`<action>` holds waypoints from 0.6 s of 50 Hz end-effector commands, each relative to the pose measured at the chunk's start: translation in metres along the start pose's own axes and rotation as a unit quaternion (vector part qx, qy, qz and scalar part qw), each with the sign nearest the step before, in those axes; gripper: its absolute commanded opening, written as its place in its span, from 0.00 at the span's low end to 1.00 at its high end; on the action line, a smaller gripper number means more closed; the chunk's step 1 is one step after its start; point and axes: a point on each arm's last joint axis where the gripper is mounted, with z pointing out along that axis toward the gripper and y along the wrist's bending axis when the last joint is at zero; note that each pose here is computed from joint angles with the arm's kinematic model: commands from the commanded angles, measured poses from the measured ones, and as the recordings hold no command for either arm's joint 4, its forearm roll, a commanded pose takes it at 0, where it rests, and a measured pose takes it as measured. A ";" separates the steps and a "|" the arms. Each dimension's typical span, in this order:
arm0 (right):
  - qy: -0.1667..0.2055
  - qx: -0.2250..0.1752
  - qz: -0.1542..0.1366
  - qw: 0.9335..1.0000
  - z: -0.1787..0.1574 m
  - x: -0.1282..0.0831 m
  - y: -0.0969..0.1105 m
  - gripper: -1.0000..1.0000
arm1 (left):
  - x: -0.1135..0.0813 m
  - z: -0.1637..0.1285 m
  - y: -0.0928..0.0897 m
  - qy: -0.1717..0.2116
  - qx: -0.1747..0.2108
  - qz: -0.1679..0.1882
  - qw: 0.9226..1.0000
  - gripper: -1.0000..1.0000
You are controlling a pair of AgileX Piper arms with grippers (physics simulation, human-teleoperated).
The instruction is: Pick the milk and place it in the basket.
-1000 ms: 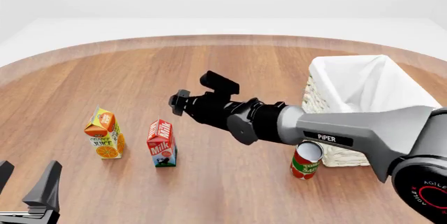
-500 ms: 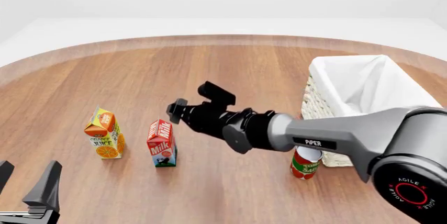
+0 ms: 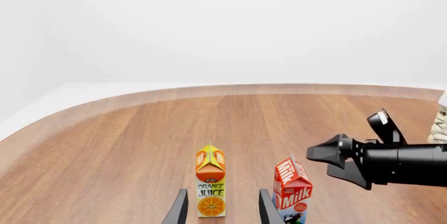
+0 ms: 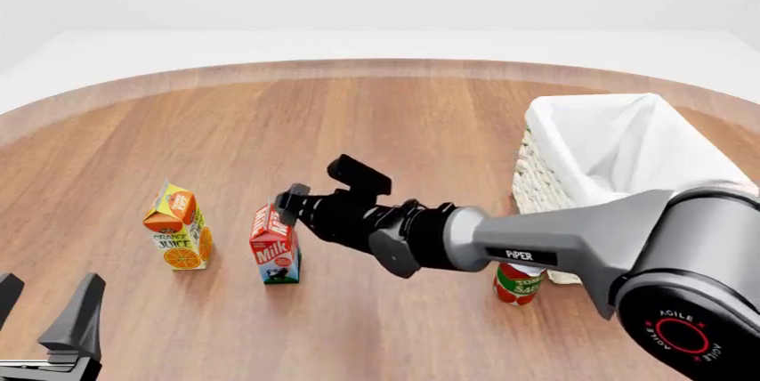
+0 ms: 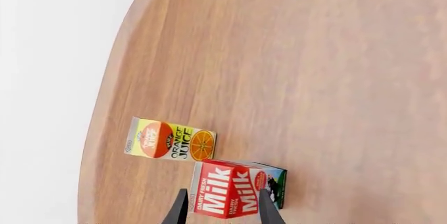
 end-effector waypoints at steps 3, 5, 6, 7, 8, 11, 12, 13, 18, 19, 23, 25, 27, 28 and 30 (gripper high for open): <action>0.008 -0.002 0.000 1.000 0.004 0.009 0.002 1.00 | 0.000 0.000 0.000 0.000 0.000 0.000 1.000 1.00; 0.009 -0.002 -0.002 1.000 0.005 0.009 0.003 1.00 | 0.000 0.000 0.000 0.000 0.000 0.000 1.000 1.00; 0.010 -0.001 -0.002 1.000 0.007 0.009 0.002 1.00 | 0.000 0.000 0.000 0.000 0.000 0.000 1.000 1.00; 0.011 -0.002 -0.002 1.000 0.007 0.010 0.003 1.00 | 0.000 0.000 0.000 0.000 0.000 0.000 1.000 1.00; 0.011 -0.002 -0.003 1.000 0.008 0.010 0.003 1.00 | 0.000 0.000 0.000 0.000 0.000 0.000 1.000 1.00; 0.012 -0.001 -0.003 1.000 0.009 0.010 0.004 1.00 | 0.000 0.000 0.000 0.000 0.000 0.000 1.000 1.00; 0.012 -0.001 -0.003 1.000 0.010 0.010 0.004 1.00 | 0.000 0.000 0.000 0.000 0.000 0.000 1.000 1.00; 0.012 -0.002 -0.004 1.000 0.010 0.011 0.004 1.00 | 0.000 0.000 0.000 0.000 0.000 0.000 1.000 1.00; 0.014 -0.001 -0.003 1.000 0.014 0.012 0.004 1.00 | 0.000 0.000 0.000 0.000 0.000 0.000 1.000 1.00; 0.014 -0.001 -0.003 1.000 0.014 0.012 0.004 1.00 | 0.000 0.000 0.000 0.000 0.000 0.000 1.000 1.00; 0.016 -0.002 -0.003 1.000 0.016 0.014 0.005 1.00 | 0.000 0.000 0.000 0.000 0.000 0.000 1.000 1.00; 0.017 -0.001 -0.004 1.000 0.017 0.015 0.005 1.00 | 0.000 0.000 0.000 0.000 0.000 0.000 1.000 1.00; 0.019 -0.002 -0.004 1.000 0.018 0.017 0.006 1.00 | 0.000 0.000 0.000 0.000 0.000 0.000 1.000 1.00; 0.019 -0.002 -0.005 1.000 0.019 0.017 0.006 1.00 | 0.000 0.000 0.000 0.000 0.000 0.000 1.000 1.00; 0.019 -0.001 -0.004 1.000 0.021 0.016 0.006 1.00 | 0.000 0.000 0.000 0.000 0.000 0.000 1.000 1.00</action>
